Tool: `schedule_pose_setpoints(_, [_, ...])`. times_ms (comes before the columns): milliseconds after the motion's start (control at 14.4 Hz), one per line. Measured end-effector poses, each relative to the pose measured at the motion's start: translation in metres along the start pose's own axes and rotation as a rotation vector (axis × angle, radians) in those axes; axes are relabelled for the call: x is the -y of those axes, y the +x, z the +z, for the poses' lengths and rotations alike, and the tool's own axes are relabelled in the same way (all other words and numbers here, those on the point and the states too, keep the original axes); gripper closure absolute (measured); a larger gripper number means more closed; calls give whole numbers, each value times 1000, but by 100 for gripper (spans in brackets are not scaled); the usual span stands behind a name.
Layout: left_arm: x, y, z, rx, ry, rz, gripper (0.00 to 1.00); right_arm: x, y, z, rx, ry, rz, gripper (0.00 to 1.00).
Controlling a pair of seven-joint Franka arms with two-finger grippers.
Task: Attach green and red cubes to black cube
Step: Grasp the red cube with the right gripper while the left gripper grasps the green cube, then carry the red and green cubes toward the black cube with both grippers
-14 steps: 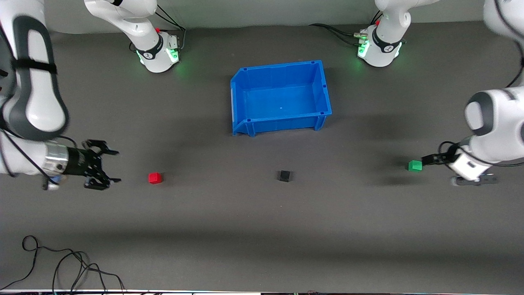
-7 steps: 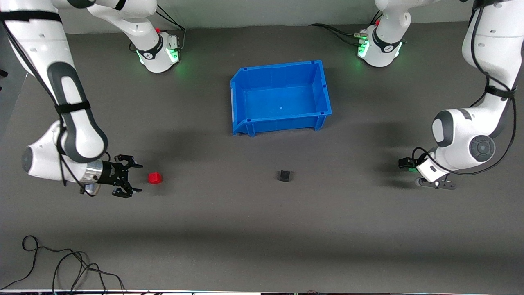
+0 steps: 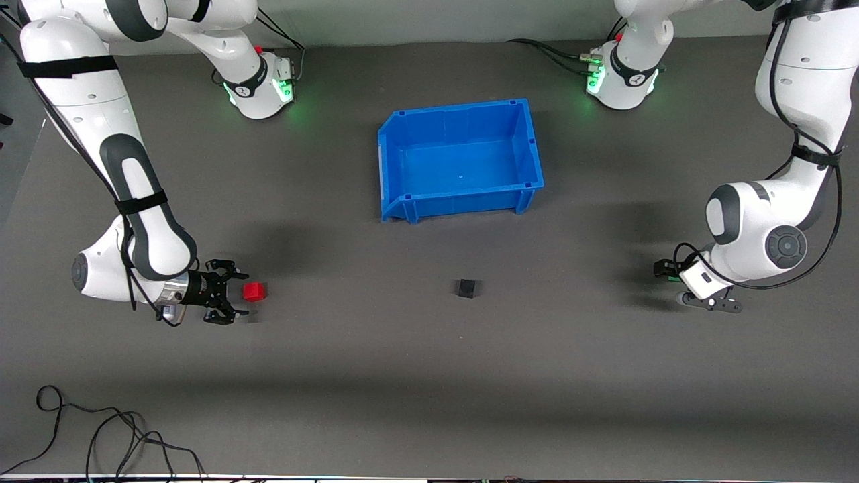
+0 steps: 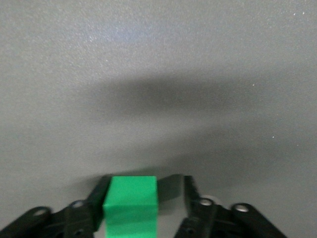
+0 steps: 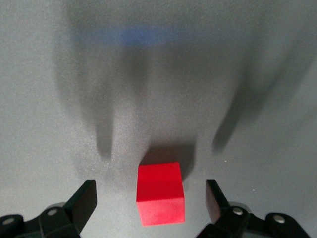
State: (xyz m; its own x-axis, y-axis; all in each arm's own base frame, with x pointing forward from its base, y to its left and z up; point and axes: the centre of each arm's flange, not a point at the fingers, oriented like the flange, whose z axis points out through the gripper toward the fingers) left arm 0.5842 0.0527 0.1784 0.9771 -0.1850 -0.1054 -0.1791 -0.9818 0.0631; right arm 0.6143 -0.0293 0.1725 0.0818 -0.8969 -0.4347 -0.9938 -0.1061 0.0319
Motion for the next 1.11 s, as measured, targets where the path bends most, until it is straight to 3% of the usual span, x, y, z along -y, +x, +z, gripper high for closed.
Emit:
schedule_pose_setpoints(138, [1,1,-1,-2,1,4,43,0,-1,0,0,0,-2,25])
schedule_pose_setpoints(277, [3,2,-1,-3,5,11,64,1,-2,0,1,0,-3,49])
schedule_pose_setpoints(346, [4,3,-1,-4,7,13,63,1,-2,0,1,1,-4,59])
schedule_pose_setpoints(554, [9,8,-8,-7,9,6,63,5,-4,-3,1,9,-9,60])
schedule_pose_setpoints(692, [11,17,-26,31,-7,-65,63,11,-9,-9,5,21,-17,60])
schedule_pose_setpoints(900, [-23,48,-71,61,-5,-343,63,29,-40,-25,43,16,-2,60])
schedule_pose_setpoints(1108, [-100,75,-80,24,13,-599,63,54,-123,-23,47,16,34,60])
